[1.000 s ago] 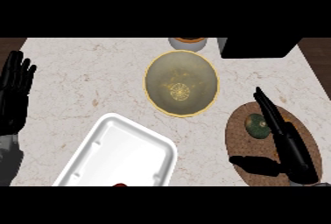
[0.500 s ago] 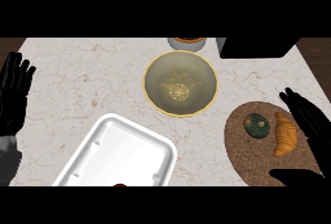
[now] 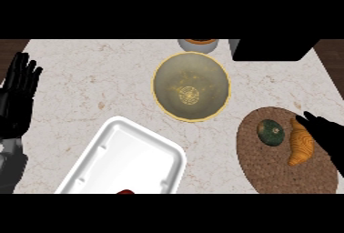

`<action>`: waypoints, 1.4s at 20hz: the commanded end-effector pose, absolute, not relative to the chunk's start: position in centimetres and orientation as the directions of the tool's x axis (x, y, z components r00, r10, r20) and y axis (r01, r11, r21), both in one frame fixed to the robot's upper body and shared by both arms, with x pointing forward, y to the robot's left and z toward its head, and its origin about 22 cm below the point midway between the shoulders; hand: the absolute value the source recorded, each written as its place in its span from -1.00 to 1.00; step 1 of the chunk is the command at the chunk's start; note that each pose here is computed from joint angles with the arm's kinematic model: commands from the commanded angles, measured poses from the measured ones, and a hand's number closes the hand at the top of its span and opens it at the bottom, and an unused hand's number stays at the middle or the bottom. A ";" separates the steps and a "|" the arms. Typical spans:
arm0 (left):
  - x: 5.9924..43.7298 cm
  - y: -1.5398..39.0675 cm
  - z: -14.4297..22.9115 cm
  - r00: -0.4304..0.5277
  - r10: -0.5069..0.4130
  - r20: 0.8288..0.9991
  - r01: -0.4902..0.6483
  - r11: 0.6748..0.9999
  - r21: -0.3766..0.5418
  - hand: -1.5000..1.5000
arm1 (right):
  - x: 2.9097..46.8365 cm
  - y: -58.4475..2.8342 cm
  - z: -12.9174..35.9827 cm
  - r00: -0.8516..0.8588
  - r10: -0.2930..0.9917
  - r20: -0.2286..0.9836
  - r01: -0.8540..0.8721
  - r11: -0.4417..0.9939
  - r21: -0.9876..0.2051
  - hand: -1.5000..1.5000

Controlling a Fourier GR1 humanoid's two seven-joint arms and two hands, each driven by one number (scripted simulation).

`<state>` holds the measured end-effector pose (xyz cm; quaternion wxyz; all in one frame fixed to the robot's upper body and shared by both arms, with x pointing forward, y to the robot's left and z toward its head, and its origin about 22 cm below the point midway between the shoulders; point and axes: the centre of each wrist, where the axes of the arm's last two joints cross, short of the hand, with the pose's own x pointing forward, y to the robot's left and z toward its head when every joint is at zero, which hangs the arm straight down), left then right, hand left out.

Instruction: Pick the croissant from the placemat and place it in the bowl

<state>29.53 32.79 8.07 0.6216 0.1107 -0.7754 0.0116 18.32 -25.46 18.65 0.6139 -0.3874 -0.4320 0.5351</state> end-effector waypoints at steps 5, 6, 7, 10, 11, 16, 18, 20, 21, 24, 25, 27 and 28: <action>30.0 31.9 8.7 -0.209 -0.152 0.966 -0.172 0.978 0.116 0.00 | 20.1 -25.0 19.8 0.114 0.993 0.017 -0.418 0.063 -0.906 -1.00; 28.7 33.3 8.7 -0.202 -0.145 0.969 -0.174 0.979 0.111 0.00 | 19.5 -25.1 20.1 0.098 0.995 0.034 -0.427 0.073 -0.901 -1.00; 29.7 33.8 8.9 -0.207 -0.160 0.965 -0.187 0.975 0.121 0.00 | 20.3 -26.5 17.7 0.109 0.993 0.044 -0.440 0.088 -0.894 -1.00; 29.1 33.5 7.4 -0.198 -0.143 0.970 -0.186 0.977 0.106 0.00 | 19.9 -26.7 15.8 0.115 0.992 0.051 -0.441 0.097 -0.892 -1.00; 29.0 33.8 7.7 -0.212 -0.132 0.968 -0.164 0.982 0.098 0.00 | 21.1 -26.5 16.1 0.133 0.989 0.061 -0.445 0.115 -0.888 -1.00; 29.2 33.1 8.7 -0.212 -0.155 0.965 -0.185 0.976 0.116 0.00 | 22.2 -29.0 14.5 0.153 0.986 0.061 -0.469 0.127 -0.874 -1.00; 29.9 33.1 8.5 -0.203 -0.143 0.969 -0.185 0.977 0.105 0.00 | 22.1 -31.2 13.6 0.158 0.986 0.050 -0.474 0.120 -0.872 -1.00; 30.3 32.7 8.0 -0.217 -0.149 0.965 -0.180 0.977 0.111 0.00 | 23.0 -30.0 12.9 0.184 0.982 0.042 -0.466 0.125 -0.876 -1.00; 30.3 33.8 8.0 -0.216 -0.147 0.965 -0.182 0.977 0.108 0.00 | 22.6 -29.4 10.1 0.178 0.983 0.039 -0.458 0.118 -0.881 -1.00; 30.8 33.2 9.1 -0.208 -0.142 0.968 -0.186 0.977 0.104 0.00 | 22.5 -30.9 10.7 0.174 0.984 0.030 -0.465 0.109 -0.879 -1.00; 30.1 33.5 8.3 -0.206 -0.160 0.965 -0.196 0.973 0.119 0.00 | 24.0 -32.0 11.0 0.188 0.981 0.038 -0.463 0.123 -0.878 -1.00; 30.2 33.1 10.4 -0.204 -0.128 0.971 -0.179 0.980 0.092 0.00 | 25.2 -32.3 10.7 0.181 0.983 0.040 -0.457 0.120 -0.881 -1.00; 29.6 32.8 8.6 -0.217 -0.138 0.966 -0.180 0.979 0.099 0.00 | 23.1 -33.1 9.2 0.177 0.983 0.044 -0.455 0.121 -0.882 -1.00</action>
